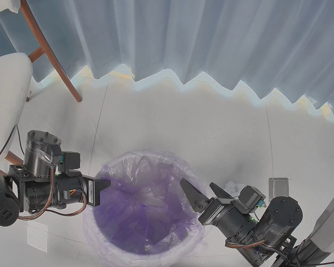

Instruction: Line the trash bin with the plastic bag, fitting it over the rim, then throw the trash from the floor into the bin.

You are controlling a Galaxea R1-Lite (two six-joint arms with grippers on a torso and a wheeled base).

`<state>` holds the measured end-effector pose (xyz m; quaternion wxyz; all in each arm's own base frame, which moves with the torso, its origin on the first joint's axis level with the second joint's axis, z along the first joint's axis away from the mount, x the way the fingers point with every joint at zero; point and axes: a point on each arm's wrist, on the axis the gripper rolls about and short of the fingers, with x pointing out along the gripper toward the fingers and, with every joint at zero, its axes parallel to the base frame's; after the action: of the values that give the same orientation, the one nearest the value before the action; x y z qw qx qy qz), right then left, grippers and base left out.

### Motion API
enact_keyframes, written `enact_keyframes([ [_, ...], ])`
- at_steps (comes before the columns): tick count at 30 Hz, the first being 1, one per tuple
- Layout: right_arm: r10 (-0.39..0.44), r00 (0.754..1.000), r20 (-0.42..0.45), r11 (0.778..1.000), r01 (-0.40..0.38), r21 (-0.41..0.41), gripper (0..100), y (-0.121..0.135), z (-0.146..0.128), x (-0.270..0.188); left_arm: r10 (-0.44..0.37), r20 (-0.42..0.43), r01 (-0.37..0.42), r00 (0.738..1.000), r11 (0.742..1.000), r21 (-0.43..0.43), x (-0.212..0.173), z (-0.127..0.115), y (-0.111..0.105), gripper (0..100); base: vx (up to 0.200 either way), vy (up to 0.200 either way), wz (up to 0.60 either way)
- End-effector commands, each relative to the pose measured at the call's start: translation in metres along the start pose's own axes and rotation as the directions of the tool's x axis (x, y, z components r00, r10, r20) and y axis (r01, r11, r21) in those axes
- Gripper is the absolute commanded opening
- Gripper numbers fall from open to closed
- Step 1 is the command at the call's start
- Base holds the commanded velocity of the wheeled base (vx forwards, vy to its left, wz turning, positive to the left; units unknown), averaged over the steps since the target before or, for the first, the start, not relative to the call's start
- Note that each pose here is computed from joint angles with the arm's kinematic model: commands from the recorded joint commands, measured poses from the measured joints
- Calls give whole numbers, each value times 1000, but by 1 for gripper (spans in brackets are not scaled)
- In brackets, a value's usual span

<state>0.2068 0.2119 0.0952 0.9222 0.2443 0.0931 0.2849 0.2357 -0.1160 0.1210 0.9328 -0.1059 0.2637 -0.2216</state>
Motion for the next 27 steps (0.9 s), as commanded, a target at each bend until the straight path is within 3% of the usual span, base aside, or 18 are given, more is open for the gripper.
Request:
enact_keyframes([
  [1, 0, 998, 57, 1000, -2, 21, 100, -8, 16, 3, -20, 48, 22, 999, 999, -45, -6, 5, 0, 0, 0, 0, 0],
  [13, -11, 985, 171, 1000, 6, 26, 100, -41, 63, 8, -28, 150, 48, 988, 990, -132, -11, 1, 14, 0, 0, 0, 0],
  [15, -24, 984, 178, 999, 19, 27, 100, -49, 66, 10, 8, 188, 21, 982, 988, -150, -13, 8, 26, 0, 0, 0, 0],
  [23, 10, 992, 124, 996, -21, 92, 100, -40, 52, 10, -36, 237, 73, 971, 987, -146, -16, 17, 36, 0, 0, 0, 0],
  [27, 28, 999, 39, 975, -36, 219, 100, -34, 26, 20, -54, 262, 92, 964, 986, -136, -17, 19, 33, 0, 0, 0, 0],
])
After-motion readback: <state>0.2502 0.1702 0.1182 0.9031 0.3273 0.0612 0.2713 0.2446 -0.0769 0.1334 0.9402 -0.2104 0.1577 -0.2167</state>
